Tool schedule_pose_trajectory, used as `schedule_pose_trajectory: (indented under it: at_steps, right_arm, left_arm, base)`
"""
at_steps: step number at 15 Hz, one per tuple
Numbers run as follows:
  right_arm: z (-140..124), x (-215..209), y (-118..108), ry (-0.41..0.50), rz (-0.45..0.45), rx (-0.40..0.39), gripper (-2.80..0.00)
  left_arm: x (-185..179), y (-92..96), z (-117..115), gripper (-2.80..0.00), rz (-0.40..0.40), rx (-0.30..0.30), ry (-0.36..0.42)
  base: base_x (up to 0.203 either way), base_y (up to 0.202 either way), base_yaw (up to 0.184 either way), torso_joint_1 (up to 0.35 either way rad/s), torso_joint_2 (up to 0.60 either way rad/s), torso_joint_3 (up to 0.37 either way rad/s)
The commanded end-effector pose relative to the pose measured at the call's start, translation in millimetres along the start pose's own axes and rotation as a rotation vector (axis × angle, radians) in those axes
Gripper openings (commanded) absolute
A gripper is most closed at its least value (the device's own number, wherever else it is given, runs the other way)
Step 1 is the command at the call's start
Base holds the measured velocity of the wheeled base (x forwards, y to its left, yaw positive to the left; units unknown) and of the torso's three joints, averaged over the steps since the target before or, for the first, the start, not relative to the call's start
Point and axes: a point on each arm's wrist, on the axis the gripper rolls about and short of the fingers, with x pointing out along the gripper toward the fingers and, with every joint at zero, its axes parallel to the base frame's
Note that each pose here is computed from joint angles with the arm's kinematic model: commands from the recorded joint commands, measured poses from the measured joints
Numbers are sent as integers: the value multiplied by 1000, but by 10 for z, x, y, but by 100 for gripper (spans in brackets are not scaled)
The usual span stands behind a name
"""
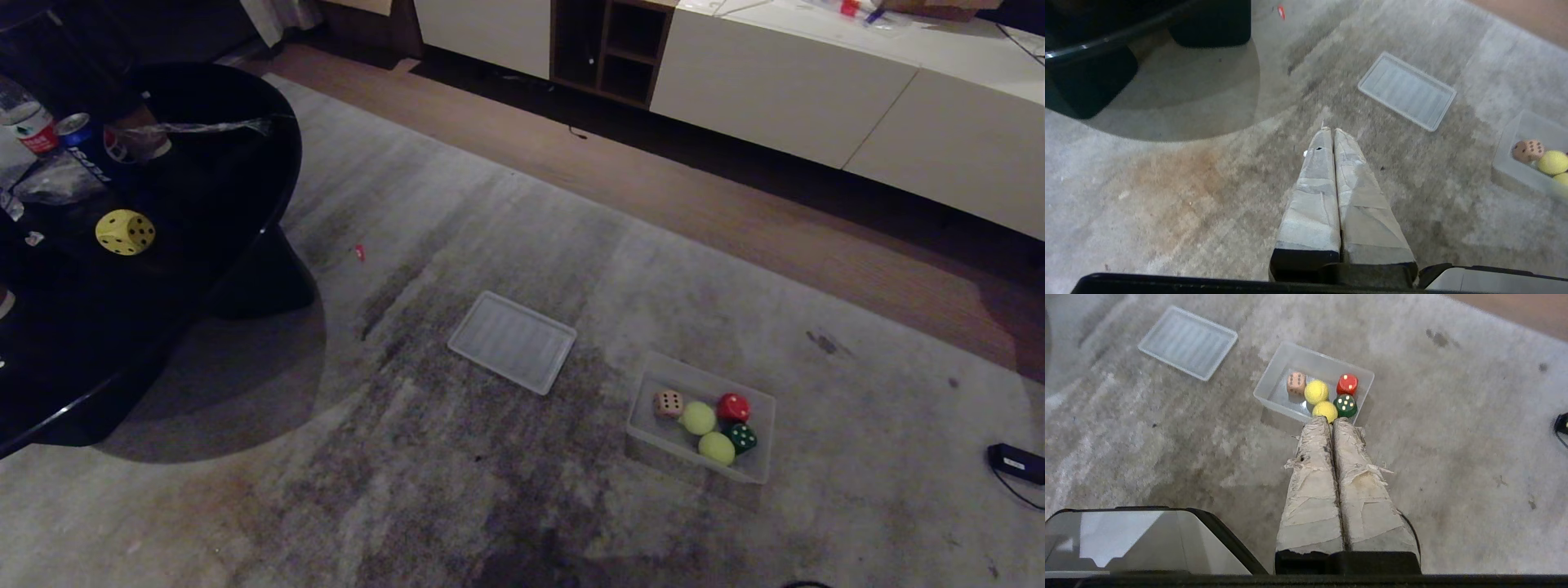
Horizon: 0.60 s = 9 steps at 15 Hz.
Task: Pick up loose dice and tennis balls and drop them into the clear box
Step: Pick up toys out of the box
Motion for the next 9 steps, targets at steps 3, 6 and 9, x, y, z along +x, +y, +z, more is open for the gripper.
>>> schedule_pose_trajectory:
  at_steps: [3,6,9]
  right_arm:
    - [-1,1,0,3,0,1,-280]
    - [0,1,0,2,0,2,-280]
    - [0,1,0,2,0,2,-280]
  left_arm:
    - [2,0,-4,-280,1,-4,3]
    - [2,0,-4,-280,1,-4,3]
    - [2,0,-4,-280,1,-7,3]
  base:
    - [0,0,0,1,4,202]
    - [0,0,0,-1,1,201]
    - [0,0,0,5,4,203]
